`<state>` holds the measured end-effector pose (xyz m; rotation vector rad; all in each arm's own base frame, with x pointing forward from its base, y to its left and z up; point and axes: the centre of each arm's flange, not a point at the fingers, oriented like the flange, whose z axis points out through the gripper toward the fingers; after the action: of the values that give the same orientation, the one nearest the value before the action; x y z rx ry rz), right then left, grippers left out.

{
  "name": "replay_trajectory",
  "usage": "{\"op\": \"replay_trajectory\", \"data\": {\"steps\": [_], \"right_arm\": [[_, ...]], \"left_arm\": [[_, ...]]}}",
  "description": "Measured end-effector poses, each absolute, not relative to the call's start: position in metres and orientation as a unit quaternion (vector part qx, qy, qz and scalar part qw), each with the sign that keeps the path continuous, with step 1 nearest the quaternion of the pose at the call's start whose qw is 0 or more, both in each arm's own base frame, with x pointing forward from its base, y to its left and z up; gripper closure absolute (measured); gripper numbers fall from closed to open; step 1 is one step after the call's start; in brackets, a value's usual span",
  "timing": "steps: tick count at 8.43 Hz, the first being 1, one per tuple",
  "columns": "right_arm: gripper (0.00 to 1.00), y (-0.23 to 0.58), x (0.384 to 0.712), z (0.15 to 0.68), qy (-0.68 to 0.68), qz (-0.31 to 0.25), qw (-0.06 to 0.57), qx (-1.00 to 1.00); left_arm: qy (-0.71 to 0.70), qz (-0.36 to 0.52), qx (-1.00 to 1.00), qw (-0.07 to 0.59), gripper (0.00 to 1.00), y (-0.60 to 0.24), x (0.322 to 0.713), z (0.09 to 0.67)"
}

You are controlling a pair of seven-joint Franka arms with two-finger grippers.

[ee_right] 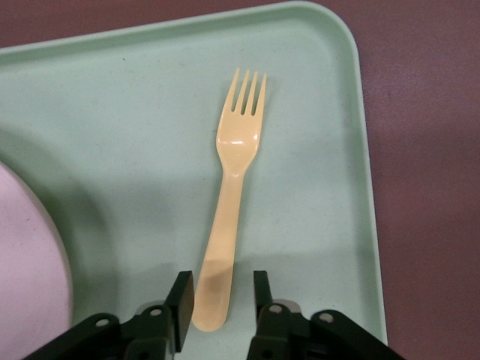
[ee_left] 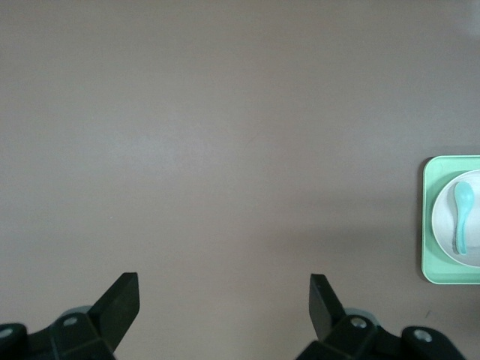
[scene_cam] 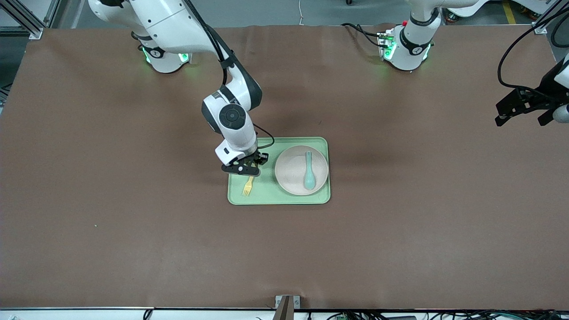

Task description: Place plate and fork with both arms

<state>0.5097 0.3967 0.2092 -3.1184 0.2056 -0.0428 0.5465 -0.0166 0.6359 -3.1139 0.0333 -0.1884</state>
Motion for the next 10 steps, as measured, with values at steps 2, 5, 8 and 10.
{"op": "replay_trajectory", "data": {"steps": [2,5,8,10], "right_arm": [[0.29,0.391,0.518,0.232,0.073,-0.012,0.006,-0.997],[0.29,0.304,0.555,0.400,0.099,-0.021,0.026,-0.995],[0.29,0.161,0.558,0.501,0.057,0.025,0.016,-0.998],[0.29,0.070,0.565,0.528,0.024,0.046,0.020,-0.998]], "left_arm": [[0.011,-0.061,-0.998,0.011,0.00,-0.017,0.547,0.636],[0.011,-0.061,-0.998,0.011,0.00,-0.017,0.546,0.637],[0.011,-0.061,-0.998,0.011,0.00,-0.017,0.546,0.637],[0.011,-0.061,-0.998,0.011,0.00,-0.017,0.546,0.637]]}}
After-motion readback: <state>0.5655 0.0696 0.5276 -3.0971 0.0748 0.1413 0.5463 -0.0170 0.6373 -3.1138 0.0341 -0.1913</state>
